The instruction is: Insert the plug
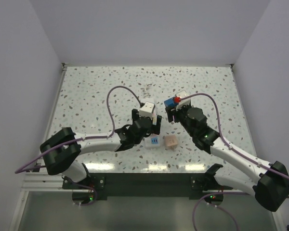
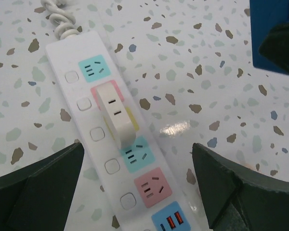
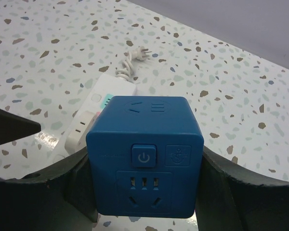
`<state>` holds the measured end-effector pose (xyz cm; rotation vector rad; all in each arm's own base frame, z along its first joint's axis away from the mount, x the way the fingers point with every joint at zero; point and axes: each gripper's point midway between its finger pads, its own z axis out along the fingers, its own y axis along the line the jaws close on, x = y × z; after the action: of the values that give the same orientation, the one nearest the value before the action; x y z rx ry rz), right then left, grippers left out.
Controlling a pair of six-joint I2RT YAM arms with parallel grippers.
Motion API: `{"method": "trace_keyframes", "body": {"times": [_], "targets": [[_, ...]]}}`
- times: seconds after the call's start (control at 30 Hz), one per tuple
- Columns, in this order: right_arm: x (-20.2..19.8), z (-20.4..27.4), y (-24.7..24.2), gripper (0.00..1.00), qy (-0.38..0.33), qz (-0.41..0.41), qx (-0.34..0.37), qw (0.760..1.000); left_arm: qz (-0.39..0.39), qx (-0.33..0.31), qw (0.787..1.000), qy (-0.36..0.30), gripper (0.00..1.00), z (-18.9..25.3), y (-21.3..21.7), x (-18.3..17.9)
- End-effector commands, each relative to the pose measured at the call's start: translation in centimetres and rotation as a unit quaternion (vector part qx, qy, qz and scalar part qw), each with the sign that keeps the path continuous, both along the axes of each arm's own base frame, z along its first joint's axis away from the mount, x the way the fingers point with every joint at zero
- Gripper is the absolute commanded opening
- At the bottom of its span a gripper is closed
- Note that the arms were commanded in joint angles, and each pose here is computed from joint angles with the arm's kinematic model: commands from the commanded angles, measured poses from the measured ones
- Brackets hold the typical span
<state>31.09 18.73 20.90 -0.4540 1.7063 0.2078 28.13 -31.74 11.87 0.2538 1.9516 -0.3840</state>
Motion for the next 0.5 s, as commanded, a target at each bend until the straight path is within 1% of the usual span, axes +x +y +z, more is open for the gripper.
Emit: {"method": "trace_keyframes", "body": {"times": [0.0,0.07,0.13,0.23,0.47], "targets": [[0.0,1.6,0.0,0.0,-0.019,0.0,0.025,0.999,0.034,0.01,0.999,-0.037,1.0,1.7,-1.1,2.5],[-0.2,1.8,0.0,0.0,-0.022,0.001,0.028,0.999,0.039,0.021,0.998,-0.04,1.0,1.7,-1.5,3.1],[-0.2,1.8,-0.1,0.0,-0.023,0.0,0.027,0.999,0.055,0.042,0.997,-0.036,1.0,0.8,-1.2,3.7],[-0.4,2.0,-0.2,0.0,-0.026,0.002,0.031,0.999,0.066,0.05,0.996,-0.026,0.99,0.0,-0.7,4.6],[-0.5,2.0,-0.4,0.0,-0.028,0.0,0.032,0.999,0.062,0.053,0.996,-0.021,0.91,-1.2,-0.4,6.5]]}}
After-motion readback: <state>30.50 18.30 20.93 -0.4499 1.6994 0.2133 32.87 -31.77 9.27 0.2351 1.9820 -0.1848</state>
